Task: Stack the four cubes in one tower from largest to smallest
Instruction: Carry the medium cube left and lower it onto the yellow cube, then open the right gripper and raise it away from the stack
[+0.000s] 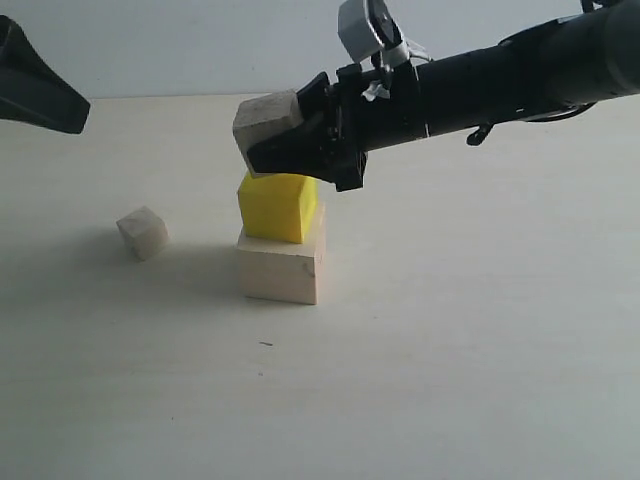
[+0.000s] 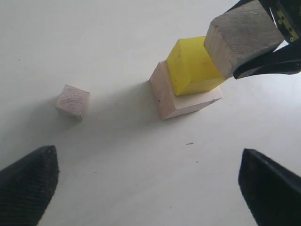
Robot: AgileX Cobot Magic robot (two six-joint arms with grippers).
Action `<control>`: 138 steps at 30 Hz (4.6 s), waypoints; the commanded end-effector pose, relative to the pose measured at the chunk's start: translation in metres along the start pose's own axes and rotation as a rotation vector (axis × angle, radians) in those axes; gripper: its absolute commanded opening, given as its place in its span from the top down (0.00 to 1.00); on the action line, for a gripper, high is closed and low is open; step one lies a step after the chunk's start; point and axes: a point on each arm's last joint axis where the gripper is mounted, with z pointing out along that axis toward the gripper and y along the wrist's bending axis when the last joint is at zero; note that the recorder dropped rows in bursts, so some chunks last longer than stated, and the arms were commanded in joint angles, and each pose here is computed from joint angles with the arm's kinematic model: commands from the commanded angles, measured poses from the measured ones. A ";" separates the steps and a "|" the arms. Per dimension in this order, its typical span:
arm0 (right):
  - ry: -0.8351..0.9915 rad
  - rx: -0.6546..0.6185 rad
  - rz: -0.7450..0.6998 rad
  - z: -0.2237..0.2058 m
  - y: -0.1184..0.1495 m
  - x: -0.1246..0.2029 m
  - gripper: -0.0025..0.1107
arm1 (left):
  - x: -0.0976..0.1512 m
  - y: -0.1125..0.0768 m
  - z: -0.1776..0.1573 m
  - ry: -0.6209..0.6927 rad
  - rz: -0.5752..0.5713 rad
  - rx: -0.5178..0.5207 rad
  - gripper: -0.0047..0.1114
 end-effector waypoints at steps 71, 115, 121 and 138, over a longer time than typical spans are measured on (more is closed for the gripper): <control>0.034 0.071 0.033 0.022 -0.011 0.017 0.79 | -0.002 0.001 -0.001 -0.035 -0.003 -0.008 0.05; 0.100 0.138 -0.117 -0.001 0.004 -0.029 0.31 | -0.002 0.001 -0.001 -0.035 -0.003 -0.008 0.05; 0.086 0.237 -0.088 -0.014 0.009 -0.054 0.31 | -0.002 0.001 -0.001 -0.035 -0.003 -0.008 0.05; 0.125 0.334 0.008 -0.057 0.055 -0.115 0.88 | -0.002 0.001 -0.001 -0.042 -0.003 -0.011 0.05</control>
